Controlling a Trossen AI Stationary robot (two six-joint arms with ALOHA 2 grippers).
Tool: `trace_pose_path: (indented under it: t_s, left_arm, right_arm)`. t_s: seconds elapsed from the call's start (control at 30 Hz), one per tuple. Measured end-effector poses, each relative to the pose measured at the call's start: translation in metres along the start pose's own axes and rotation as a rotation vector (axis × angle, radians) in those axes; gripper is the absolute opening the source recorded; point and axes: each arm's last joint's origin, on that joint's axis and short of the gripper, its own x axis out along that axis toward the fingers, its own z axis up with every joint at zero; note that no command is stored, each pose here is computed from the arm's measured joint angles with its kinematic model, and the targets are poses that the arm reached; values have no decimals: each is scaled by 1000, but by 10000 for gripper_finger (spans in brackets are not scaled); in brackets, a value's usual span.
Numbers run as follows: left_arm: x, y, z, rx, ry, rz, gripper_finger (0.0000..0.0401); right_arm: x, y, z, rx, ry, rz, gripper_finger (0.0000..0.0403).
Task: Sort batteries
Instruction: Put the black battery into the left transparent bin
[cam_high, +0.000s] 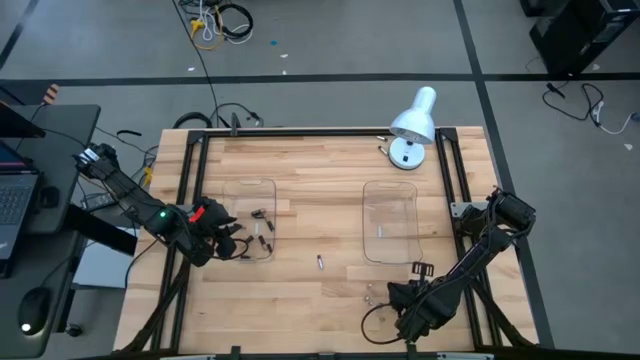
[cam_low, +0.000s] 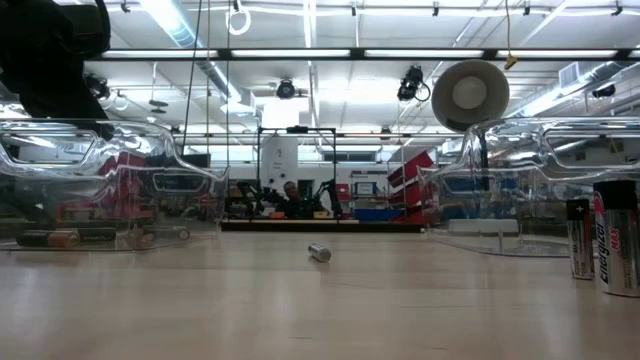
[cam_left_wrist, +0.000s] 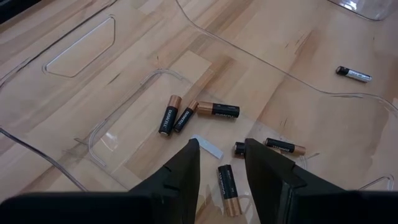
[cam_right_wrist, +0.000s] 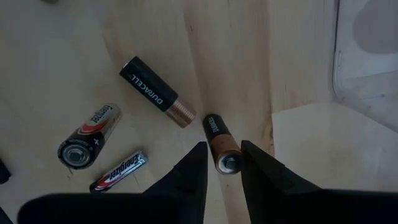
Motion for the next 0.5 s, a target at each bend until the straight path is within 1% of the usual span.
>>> trace_pose_path:
  t_s: [0.3, 0.5]
  left_arm:
    - [0, 0, 0, 0, -9, 4, 125]
    - [0, 0, 0, 1, -12, 4, 125]
  right_arm:
    - [0, -2, 3, 11, 2, 0, 40]
    - [-2, -6, 1, 65, 14, -25, 38]
